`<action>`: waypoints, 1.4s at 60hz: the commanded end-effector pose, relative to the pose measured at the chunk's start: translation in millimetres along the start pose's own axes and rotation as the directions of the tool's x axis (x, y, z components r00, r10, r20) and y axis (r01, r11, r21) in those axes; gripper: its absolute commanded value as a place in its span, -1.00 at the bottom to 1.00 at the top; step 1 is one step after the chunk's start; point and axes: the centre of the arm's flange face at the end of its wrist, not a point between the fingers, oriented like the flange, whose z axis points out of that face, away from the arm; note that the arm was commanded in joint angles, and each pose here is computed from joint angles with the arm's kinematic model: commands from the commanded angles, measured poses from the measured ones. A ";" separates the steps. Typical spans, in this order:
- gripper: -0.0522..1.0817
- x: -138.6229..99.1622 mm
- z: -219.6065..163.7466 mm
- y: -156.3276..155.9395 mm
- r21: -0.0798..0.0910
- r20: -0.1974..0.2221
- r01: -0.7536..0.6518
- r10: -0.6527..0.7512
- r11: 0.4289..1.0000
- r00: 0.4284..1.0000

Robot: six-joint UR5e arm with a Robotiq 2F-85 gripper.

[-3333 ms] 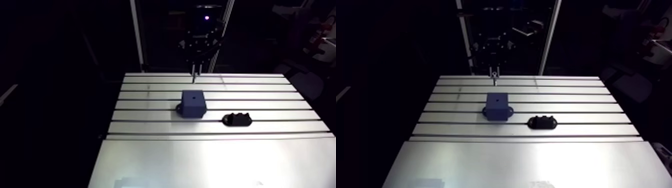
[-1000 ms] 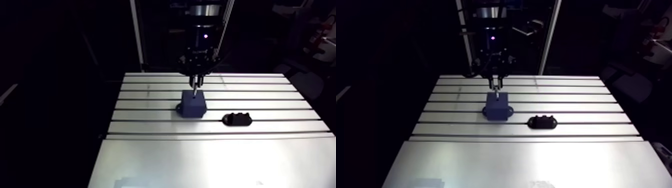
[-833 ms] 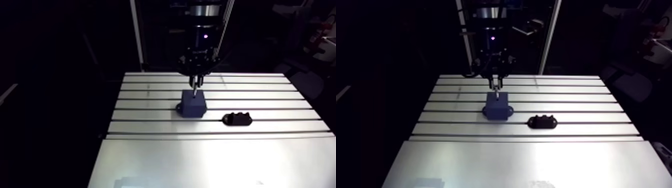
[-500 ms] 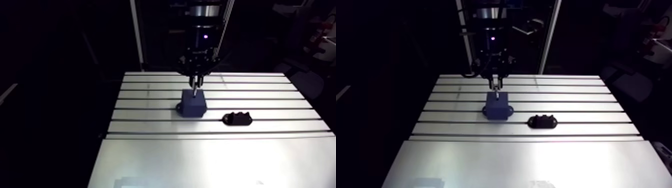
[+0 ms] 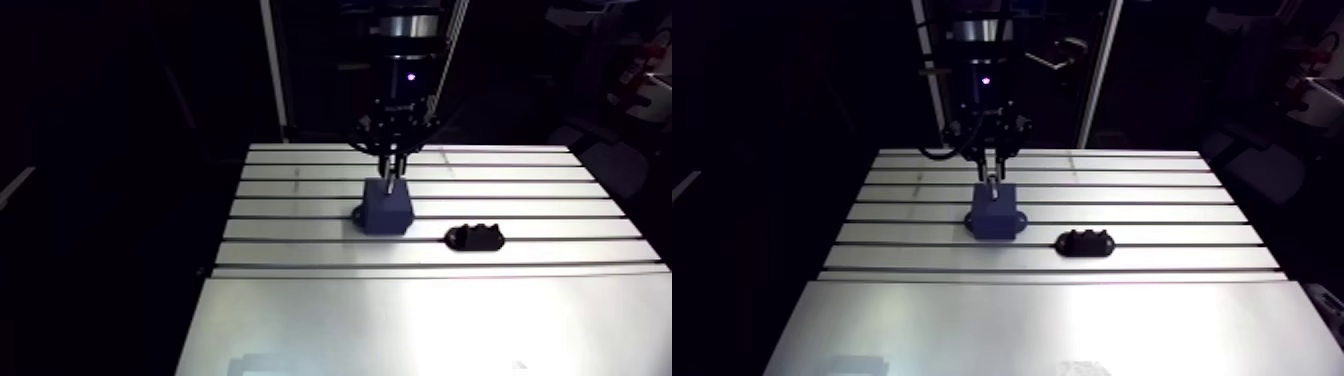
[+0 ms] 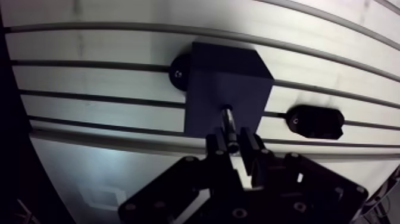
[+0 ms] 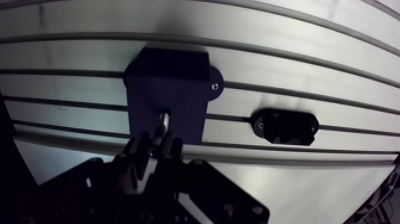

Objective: Pick up the M10 bolt and insert it into the hole until fully seated.

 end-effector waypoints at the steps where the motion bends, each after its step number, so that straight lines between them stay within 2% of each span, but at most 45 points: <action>1: 0.99 -1.2 3.9 -0.3 0.001 0.005 0.000 0.000 1.000 1.000; 26: 0.99 -0.2 -0.9 1.1 -0.004 -0.019 -0.001 0.001 1.000 1.000; 84: 0.99 0.0 4.3 1.7 -0.002 -0.008 -0.002 0.002 1.000 1.000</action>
